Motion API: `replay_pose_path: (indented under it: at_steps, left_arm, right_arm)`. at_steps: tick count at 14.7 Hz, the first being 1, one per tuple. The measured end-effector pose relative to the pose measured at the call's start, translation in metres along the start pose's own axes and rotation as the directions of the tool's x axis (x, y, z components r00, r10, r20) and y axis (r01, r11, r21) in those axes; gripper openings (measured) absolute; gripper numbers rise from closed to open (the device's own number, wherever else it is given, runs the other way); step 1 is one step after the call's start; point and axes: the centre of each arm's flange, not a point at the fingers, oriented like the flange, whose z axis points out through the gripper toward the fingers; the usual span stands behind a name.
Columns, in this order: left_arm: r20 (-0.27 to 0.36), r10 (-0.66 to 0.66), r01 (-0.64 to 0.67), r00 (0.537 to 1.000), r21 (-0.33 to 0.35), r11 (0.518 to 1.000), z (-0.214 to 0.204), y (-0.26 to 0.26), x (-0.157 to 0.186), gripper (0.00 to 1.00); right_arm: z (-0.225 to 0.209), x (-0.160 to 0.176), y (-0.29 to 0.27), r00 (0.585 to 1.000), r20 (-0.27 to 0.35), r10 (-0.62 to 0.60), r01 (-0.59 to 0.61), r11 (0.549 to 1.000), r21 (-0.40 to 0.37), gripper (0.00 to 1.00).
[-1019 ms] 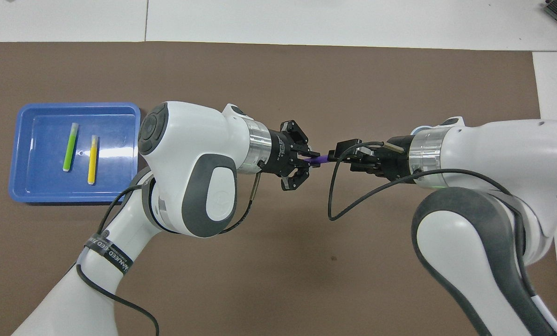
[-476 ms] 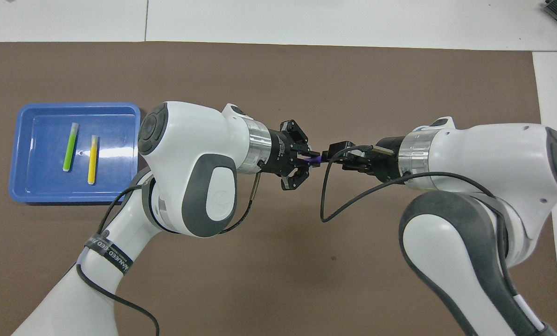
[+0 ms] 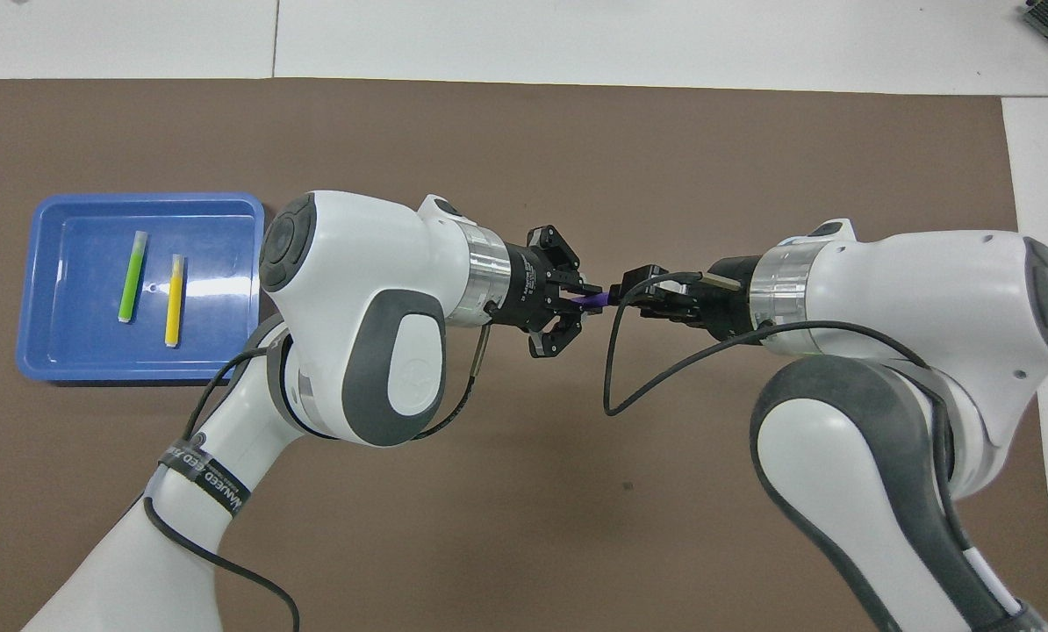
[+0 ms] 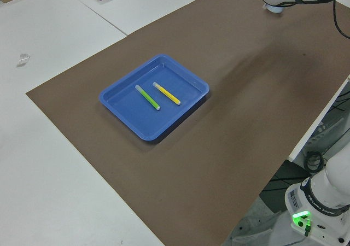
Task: Transfer and insert pens with both arms
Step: 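Grasp the purple pen tip with the right gripper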
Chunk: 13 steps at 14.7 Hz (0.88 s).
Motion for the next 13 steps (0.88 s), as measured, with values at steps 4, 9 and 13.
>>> replay_pose_path:
  at_steps: [4,9,13]
  left_arm:
    - [-0.001,-0.001,0.001,1.0,0.0,1.0,0.0026,-0.0003,0.0004,0.17]
    - [-0.001,-0.001,0.001,1.0,-0.001,1.0,0.0026,-0.0002,0.0004,0.17]
    - [-0.001,0.0,0.0,1.0,0.0,1.0,0.0027,-0.0004,0.0003,0.21]
  right_arm:
    - [-0.0008,-0.0009,-0.004,1.0,-0.003,-0.006,0.006,1.0,0.004,0.19]
    - [-0.0009,-0.0009,-0.0042,1.0,-0.003,-0.006,0.006,1.0,0.005,0.19]
    - [-0.001,-0.0007,-0.0041,1.0,-0.004,-0.011,0.011,1.0,0.005,0.19]
